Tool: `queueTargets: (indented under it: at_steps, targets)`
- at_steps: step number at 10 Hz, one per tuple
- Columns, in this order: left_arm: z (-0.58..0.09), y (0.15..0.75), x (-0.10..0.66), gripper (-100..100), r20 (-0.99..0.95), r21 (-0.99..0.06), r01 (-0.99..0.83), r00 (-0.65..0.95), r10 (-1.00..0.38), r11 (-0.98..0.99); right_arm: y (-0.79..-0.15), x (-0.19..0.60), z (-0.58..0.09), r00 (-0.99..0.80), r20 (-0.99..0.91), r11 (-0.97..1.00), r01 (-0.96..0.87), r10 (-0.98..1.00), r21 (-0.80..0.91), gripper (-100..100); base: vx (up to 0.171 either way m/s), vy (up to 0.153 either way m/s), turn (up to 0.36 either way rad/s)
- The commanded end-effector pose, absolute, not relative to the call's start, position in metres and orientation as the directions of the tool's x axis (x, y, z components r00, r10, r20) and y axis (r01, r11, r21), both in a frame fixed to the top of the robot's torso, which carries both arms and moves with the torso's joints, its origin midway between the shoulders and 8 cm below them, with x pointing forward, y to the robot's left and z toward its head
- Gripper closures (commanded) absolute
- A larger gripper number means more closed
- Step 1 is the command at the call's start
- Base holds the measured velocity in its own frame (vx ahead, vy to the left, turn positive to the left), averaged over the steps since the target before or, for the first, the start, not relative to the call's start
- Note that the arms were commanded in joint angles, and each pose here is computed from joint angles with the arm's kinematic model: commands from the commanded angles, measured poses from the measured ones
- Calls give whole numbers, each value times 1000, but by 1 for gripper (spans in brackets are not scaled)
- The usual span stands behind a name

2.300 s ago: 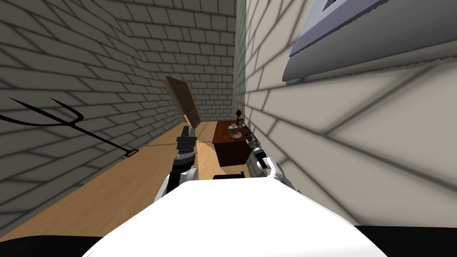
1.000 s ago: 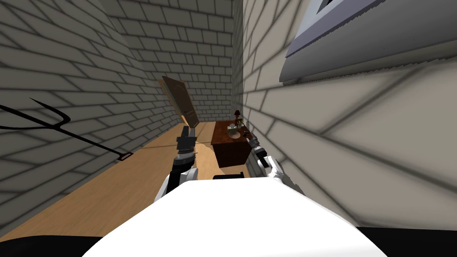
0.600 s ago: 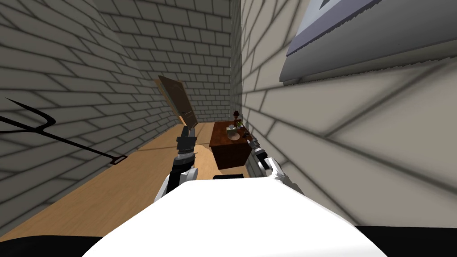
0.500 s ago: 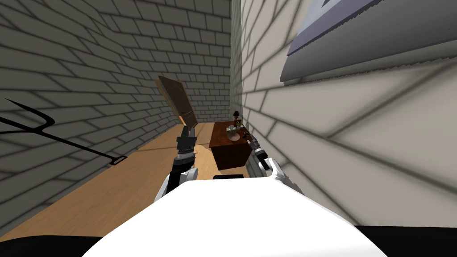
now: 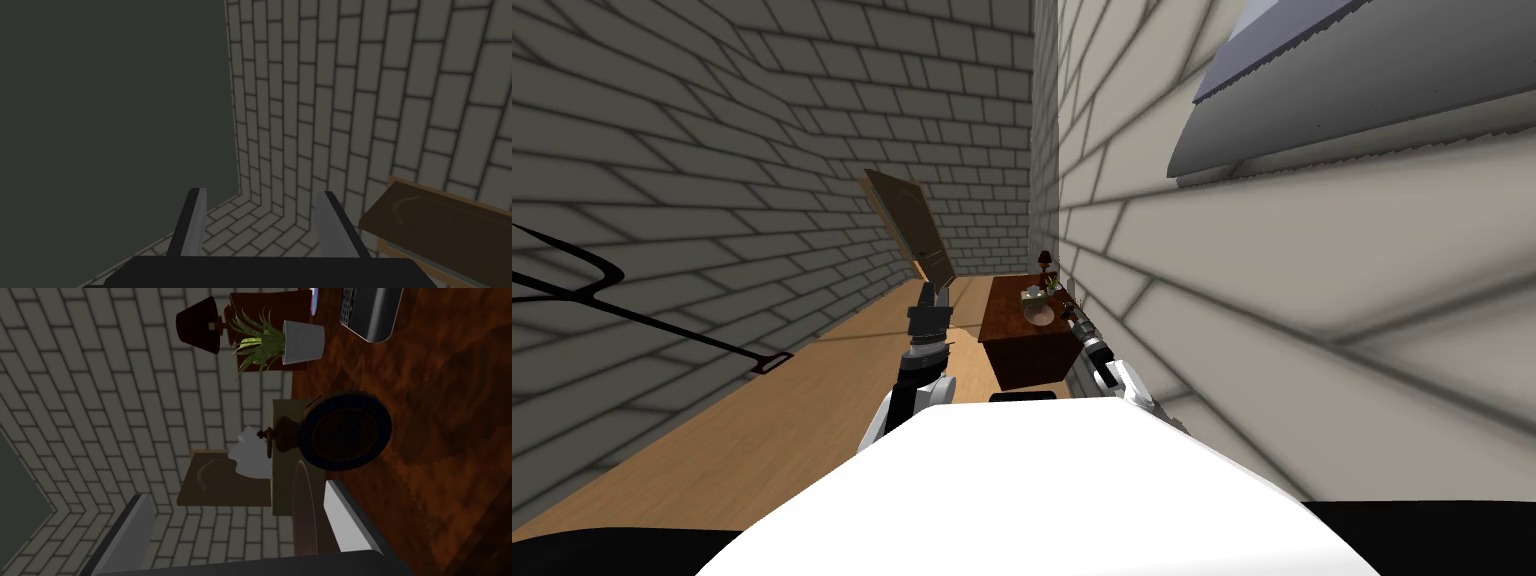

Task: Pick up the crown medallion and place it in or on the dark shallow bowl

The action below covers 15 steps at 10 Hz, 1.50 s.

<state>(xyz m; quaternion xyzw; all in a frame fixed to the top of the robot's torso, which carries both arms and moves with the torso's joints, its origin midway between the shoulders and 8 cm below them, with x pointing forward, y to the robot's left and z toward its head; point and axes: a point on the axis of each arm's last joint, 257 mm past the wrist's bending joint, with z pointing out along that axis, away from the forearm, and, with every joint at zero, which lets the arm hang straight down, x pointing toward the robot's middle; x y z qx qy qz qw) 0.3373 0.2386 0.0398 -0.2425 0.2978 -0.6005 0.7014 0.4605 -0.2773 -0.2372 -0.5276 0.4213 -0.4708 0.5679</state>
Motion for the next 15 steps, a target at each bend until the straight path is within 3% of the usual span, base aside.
queueTargets:
  at_steps: [1, 2, 3, 4, 8, 10, 15]
  targets:
    - [40, 239, 337, 0, -127, -698, 698, 101, -987, 161, -277, 461, -237, 202, 18, 0, 90, -979, -996, 0, 14, 0, 1]
    - [40, 239, 337, 0, -126, -698, 698, 101, -987, 161, -285, 467, -228, 193, 19, 0, 95, -981, -995, -100, 54, 31, 67]
    - [40, 239, 337, 0, -126, -698, 698, 101, -987, 161, -282, 464, -232, 199, 22, -3, 94, -980, -996, -100, 35, 18, 15]
    - [40, 239, 337, 0, -126, -698, 698, 101, -987, 161, -283, 465, -231, 197, 20, -1, 94, -980, -996, 100, 5, 2, -3]
    - [40, 239, 337, 0, -126, -698, 698, 101, -987, 161, -283, 465, -231, 197, 20, -2, 94, -980, -996, 100, 0, 0, 0]
    - [40, 239, 337, 0, -126, -698, 698, 101, -987, 161, -280, 468, -229, 227, 20, 0, 89, -974, -996, -100, -40, -5, 27]
    - [40, 239, 337, 0, -126, -698, 698, 101, -987, 161, -268, 478, -223, 328, 3, 18, 61, -945, -998, -100, -125, 13, 90]
